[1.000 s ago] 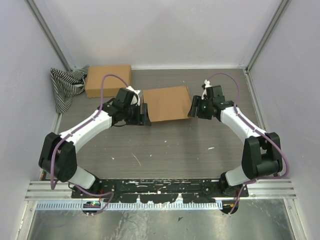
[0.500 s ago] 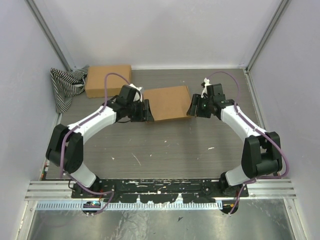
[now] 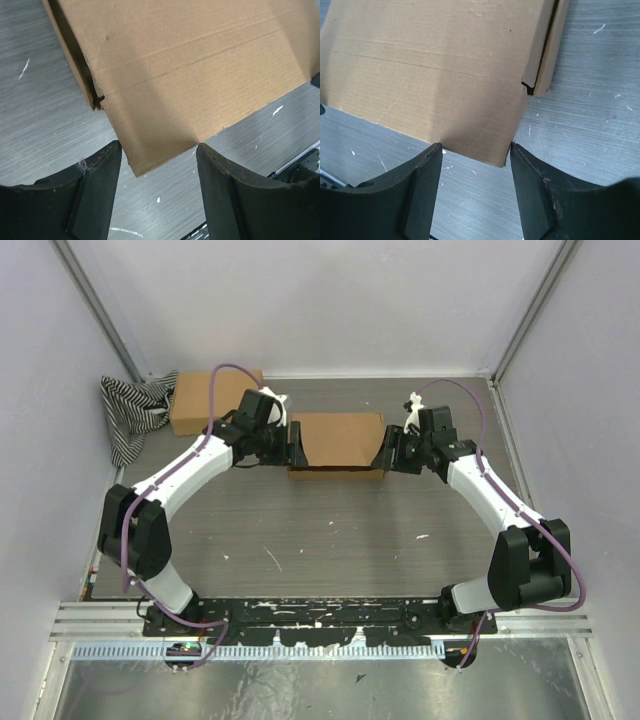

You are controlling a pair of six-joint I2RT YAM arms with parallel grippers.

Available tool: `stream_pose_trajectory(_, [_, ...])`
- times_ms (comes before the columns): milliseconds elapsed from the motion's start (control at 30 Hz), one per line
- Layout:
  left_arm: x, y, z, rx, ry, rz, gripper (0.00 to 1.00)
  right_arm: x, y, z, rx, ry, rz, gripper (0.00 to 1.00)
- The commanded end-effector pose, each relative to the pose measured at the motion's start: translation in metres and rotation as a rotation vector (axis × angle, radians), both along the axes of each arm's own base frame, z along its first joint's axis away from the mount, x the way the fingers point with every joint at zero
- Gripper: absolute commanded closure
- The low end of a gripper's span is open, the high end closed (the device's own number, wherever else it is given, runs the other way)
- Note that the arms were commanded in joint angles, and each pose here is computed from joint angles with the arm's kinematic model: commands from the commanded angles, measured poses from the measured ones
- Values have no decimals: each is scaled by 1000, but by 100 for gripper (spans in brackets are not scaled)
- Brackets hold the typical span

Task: Fold the paper box

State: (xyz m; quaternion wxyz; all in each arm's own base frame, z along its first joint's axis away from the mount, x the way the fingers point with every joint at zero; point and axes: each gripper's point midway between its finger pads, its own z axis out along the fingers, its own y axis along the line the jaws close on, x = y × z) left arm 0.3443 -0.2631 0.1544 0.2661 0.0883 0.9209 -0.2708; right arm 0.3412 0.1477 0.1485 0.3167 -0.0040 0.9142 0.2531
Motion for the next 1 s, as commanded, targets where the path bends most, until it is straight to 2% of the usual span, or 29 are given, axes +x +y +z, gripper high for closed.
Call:
stream_pose_trajectory(0, [-10, 14, -3, 79, 38, -18, 32, 3, -4, 19, -36, -41, -8, 37])
stream_pose_trajectory(333, [-18, 25, -24, 98, 70, -1, 32, 10, -7, 2, -58, -16, -35, 36])
stream_pose_trajectory(433, [-14, 30, -35, 111, 62, 18, 30, 22, -18, -11, -121, -6, -81, 35])
stream_pose_trajectory(633, [0, 25, -58, 107, 42, 30, 30, 38, -16, -46, -151, 36, -76, 36])
stream_pose_trajectory(967, [10, 10, -75, 50, 48, 20, 32, 25, -3, -58, -121, 68, -16, 41])
